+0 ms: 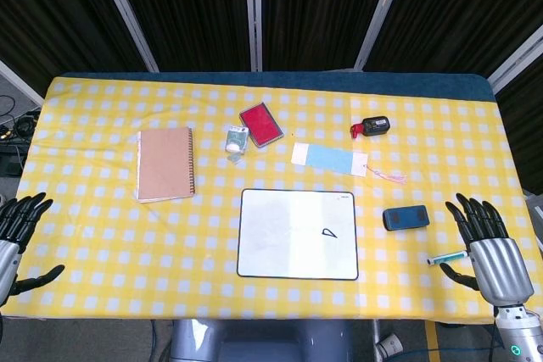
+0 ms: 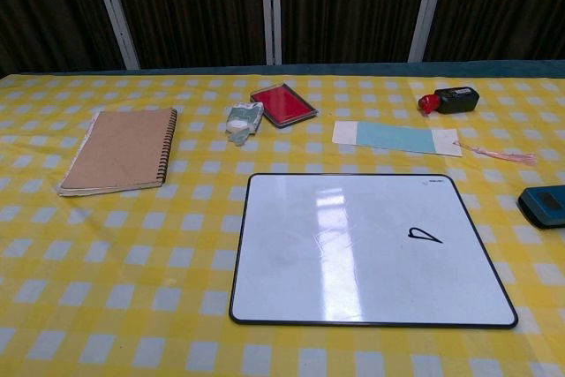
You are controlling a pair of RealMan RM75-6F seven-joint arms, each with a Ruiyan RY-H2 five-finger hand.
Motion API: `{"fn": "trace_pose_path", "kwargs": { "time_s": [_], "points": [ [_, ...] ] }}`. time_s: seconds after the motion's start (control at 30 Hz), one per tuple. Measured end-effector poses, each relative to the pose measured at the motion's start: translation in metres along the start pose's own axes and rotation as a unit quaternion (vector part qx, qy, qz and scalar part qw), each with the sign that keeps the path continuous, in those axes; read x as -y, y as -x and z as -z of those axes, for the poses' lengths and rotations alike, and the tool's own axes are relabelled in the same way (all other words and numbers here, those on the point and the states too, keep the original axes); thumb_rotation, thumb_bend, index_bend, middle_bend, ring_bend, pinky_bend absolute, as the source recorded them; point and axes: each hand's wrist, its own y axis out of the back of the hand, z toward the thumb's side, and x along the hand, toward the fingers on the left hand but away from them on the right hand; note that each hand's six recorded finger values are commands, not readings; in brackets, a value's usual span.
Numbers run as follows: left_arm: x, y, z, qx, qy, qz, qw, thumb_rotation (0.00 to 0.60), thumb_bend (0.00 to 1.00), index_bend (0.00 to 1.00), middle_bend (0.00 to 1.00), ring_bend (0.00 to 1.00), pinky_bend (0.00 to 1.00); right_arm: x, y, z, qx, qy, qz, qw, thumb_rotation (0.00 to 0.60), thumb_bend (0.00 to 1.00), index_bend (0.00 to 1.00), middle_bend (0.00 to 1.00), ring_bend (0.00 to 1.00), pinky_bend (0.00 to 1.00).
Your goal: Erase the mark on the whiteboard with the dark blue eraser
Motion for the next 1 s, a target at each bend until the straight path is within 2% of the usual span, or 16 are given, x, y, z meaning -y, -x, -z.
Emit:
{"fn": "trace_pose_path", "kwargs": {
  "time_s": [0.2, 0.4, 0.5, 0.63, 0.7, 0.83, 1.0],
  "points": [
    [0.001, -0.003, 0.001, -0.002, -0.004, 0.0, 1.0, 0.6, 0.0, 0.0, 0.0, 0.0, 0.0, 0.005, 0.001, 0.001, 0.0, -0.005, -0.01, 0.9999, 0.6, 0.0, 0.02, 0.0, 0.0, 0.0],
    [0.005, -0.01, 0.002, -0.006, -0.01, 0.006, 0.9999, 0.6, 0.0, 0.0, 0.0, 0.0, 0.0, 0.024, 0.02, -0.003, -0.015, 0.006, -0.054, 0.9984, 0.6, 0.0, 0.05, 0.0, 0.0, 0.0],
    [0.009, -0.015, 0.004, -0.011, -0.017, 0.011, 0.9997, 0.6, 0.0, 0.0, 0.0, 0.0, 0.0, 0.039, 0.039, -0.005, -0.032, -0.001, -0.085, 0.9959, 0.6, 0.0, 0.1, 0.05, 0.0, 0.01],
    [0.014, -0.022, 0.006, -0.022, -0.028, 0.014, 0.9993, 0.6, 0.0, 0.0, 0.0, 0.0, 0.0, 0.068, 0.071, -0.005, -0.054, -0.031, -0.133, 0.9892, 0.6, 0.0, 0.17, 0.19, 0.06, 0.16],
    [0.016, -0.024, 0.008, -0.029, -0.029, 0.016, 0.999, 0.6, 0.0, 0.0, 0.0, 0.0, 0.0, 0.08, 0.085, -0.004, -0.06, -0.044, -0.146, 0.9865, 0.6, 0.0, 0.18, 0.23, 0.1, 0.19],
    [0.019, -0.026, 0.01, -0.039, -0.032, 0.018, 0.9985, 0.6, 0.0, 0.0, 0.0, 0.0, 0.0, 0.105, 0.112, -0.005, -0.071, -0.065, -0.164, 0.9817, 0.6, 0.0, 0.21, 0.25, 0.12, 0.21],
    [0.023, -0.03, 0.013, -0.048, -0.038, 0.023, 0.9979, 0.6, 0.0, 0.0, 0.0, 0.0, 0.0, 0.121, 0.129, -0.011, -0.084, -0.078, -0.179, 0.9772, 0.6, 0.0, 0.24, 0.26, 0.13, 0.23]
  ]
}}
